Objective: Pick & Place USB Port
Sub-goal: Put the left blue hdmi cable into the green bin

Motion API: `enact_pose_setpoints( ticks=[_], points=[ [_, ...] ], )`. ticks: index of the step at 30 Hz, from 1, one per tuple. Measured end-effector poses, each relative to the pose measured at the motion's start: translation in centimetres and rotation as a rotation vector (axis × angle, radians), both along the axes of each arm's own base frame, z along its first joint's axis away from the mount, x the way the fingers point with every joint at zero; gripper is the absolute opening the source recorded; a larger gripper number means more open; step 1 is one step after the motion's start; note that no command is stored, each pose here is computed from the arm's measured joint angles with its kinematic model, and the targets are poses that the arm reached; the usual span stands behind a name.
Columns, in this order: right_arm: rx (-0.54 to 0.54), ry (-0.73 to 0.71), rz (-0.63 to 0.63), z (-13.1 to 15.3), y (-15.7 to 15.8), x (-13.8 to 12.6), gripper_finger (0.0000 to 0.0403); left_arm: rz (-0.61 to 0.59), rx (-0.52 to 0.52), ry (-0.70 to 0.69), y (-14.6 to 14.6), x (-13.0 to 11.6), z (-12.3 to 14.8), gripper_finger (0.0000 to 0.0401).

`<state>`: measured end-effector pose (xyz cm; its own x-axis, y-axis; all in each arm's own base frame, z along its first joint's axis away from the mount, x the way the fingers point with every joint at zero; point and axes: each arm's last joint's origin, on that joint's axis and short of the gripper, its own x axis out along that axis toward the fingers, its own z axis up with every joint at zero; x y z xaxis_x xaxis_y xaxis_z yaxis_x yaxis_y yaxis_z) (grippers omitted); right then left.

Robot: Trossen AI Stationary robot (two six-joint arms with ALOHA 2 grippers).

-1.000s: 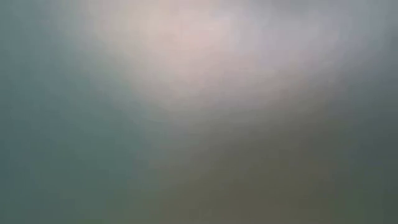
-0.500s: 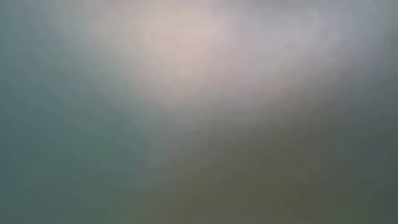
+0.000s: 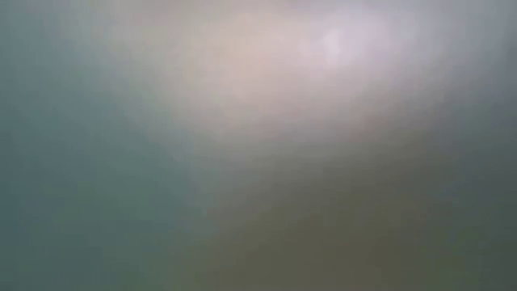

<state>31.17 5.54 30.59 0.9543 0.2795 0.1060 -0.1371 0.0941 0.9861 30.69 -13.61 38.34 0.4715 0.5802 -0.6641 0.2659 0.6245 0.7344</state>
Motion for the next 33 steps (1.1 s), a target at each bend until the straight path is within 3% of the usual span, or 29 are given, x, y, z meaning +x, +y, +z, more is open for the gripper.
enact_pose_setpoints(
  ticks=[5,9,12,18,27,33],
  points=[
    [-0.016,0.089,-0.047,-1.6,0.0,0.8,0.0178,-0.032,0.017,0.032,0.9,0.6,0.1,0.0012],
    [-0.035,0.086,-0.116,-2.6,-0.1,1.7,0.0197,-0.041,-0.087,0.016,1.1,1.3,0.1,0.0012],
    [-0.037,0.071,-0.151,-3.1,-0.1,2.1,0.0211,-0.05,-0.102,0.014,1.1,1.4,0.0,0.0012],
    [-0.016,-0.004,-0.183,-2.6,0.1,2.2,0.0229,-0.041,-0.124,0.032,1.6,1.5,0.0,0.0012],
    [-0.033,0.001,-0.177,-2.7,0.9,2.1,0.0233,0.011,-0.148,0.009,3.9,2.6,0.1,0.0012],
    [-0.041,-0.001,-0.203,-2.7,0.8,2.1,0.0232,-0.037,-0.184,0.04,3.4,3.3,-0.6,0.0012]
  ],
)
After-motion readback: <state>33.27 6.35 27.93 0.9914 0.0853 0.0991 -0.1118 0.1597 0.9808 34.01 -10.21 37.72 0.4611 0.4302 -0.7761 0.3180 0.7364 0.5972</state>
